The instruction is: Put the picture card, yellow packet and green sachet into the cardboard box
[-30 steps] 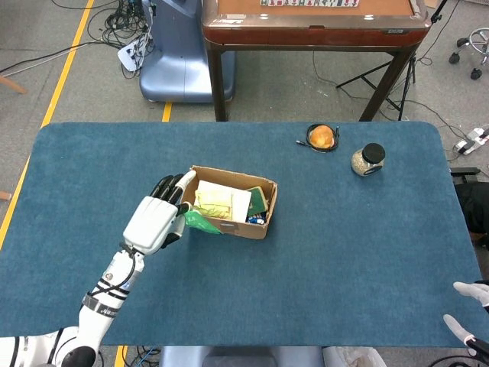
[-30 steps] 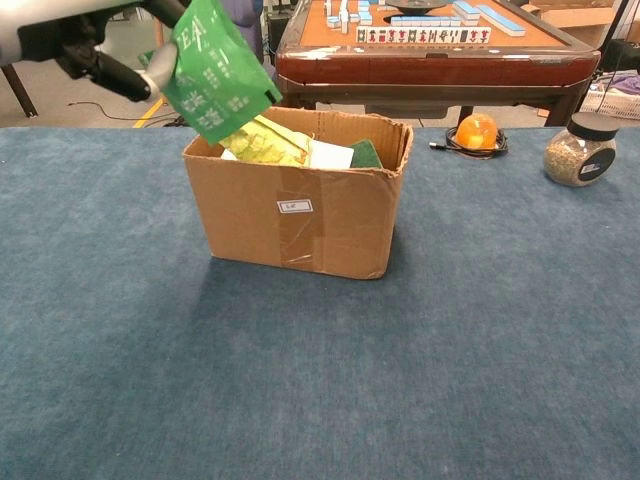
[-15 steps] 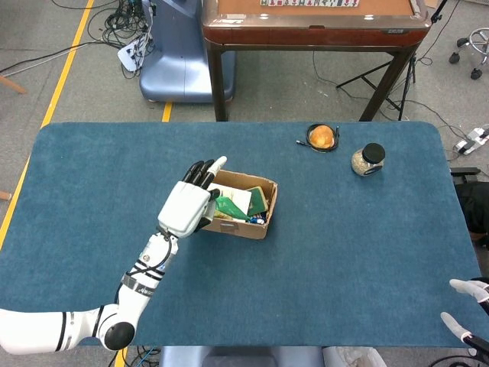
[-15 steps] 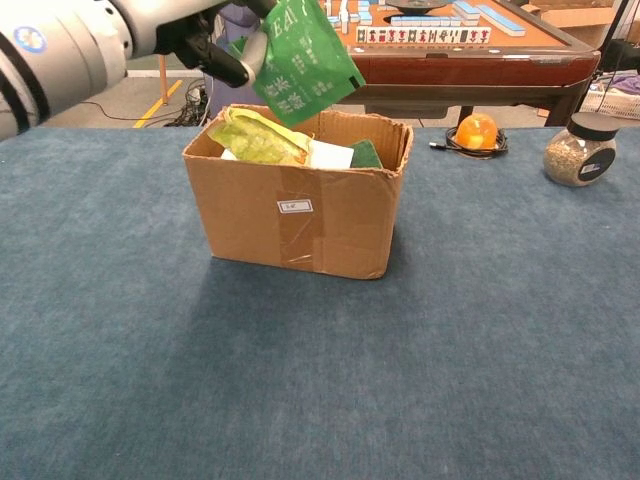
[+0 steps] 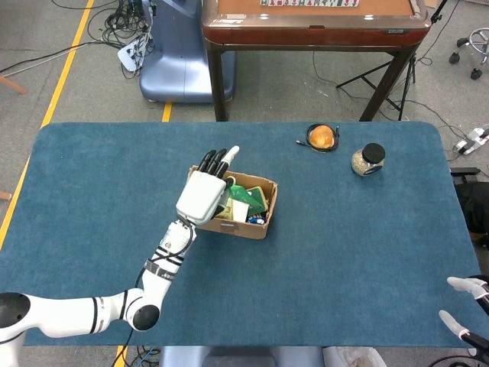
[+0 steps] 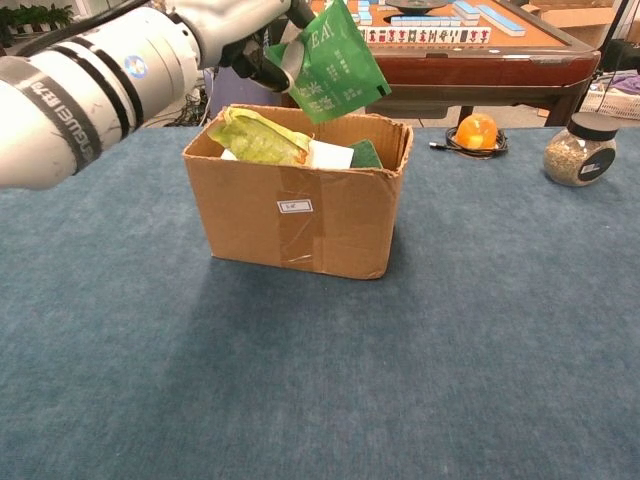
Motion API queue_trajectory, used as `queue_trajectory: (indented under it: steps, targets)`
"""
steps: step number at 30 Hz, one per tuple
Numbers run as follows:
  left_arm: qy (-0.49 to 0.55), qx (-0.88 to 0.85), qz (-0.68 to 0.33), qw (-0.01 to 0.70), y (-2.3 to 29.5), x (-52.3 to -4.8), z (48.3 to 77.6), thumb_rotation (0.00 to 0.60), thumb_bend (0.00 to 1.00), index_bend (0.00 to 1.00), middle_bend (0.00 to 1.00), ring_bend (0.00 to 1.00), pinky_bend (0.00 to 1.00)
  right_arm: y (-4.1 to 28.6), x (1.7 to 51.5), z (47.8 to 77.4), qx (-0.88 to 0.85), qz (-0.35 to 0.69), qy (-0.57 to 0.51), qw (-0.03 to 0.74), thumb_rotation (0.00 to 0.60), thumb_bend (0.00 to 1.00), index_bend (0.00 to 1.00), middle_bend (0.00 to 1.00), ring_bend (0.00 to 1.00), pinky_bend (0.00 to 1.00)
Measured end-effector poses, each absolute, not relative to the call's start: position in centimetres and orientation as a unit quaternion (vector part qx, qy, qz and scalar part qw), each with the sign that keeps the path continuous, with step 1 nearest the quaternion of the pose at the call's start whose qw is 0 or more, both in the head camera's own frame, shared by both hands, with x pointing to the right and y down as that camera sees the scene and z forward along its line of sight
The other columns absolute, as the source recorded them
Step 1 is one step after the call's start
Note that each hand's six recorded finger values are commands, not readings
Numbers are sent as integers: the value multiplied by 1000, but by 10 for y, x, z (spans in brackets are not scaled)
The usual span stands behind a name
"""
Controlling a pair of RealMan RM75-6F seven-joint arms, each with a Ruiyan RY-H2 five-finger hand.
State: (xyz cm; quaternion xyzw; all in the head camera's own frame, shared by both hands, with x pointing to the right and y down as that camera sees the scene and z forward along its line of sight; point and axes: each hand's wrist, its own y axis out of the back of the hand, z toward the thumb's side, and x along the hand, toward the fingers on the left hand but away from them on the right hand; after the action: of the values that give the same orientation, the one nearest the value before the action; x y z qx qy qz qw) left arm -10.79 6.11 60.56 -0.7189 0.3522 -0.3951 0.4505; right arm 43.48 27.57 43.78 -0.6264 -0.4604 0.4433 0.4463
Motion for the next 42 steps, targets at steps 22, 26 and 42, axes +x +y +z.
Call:
queue_trajectory:
  steps: [22,26,42]
  targets:
    - [353,-662,-495,439,58,-159,609,600,186,87,0,0,54,273,435,443,-628,451,-456,441,600,49,389,480,359,416]
    - [352,-658,-505,433,67,-179,591,600,186,97,0,0,54,272,435,446,-627,458,-451,440,600,48,388,480,360,416]
    - [329,-619,-564,436,131,-283,553,600,187,194,0,0,54,261,438,461,-608,492,-448,434,600,48,389,480,360,416]
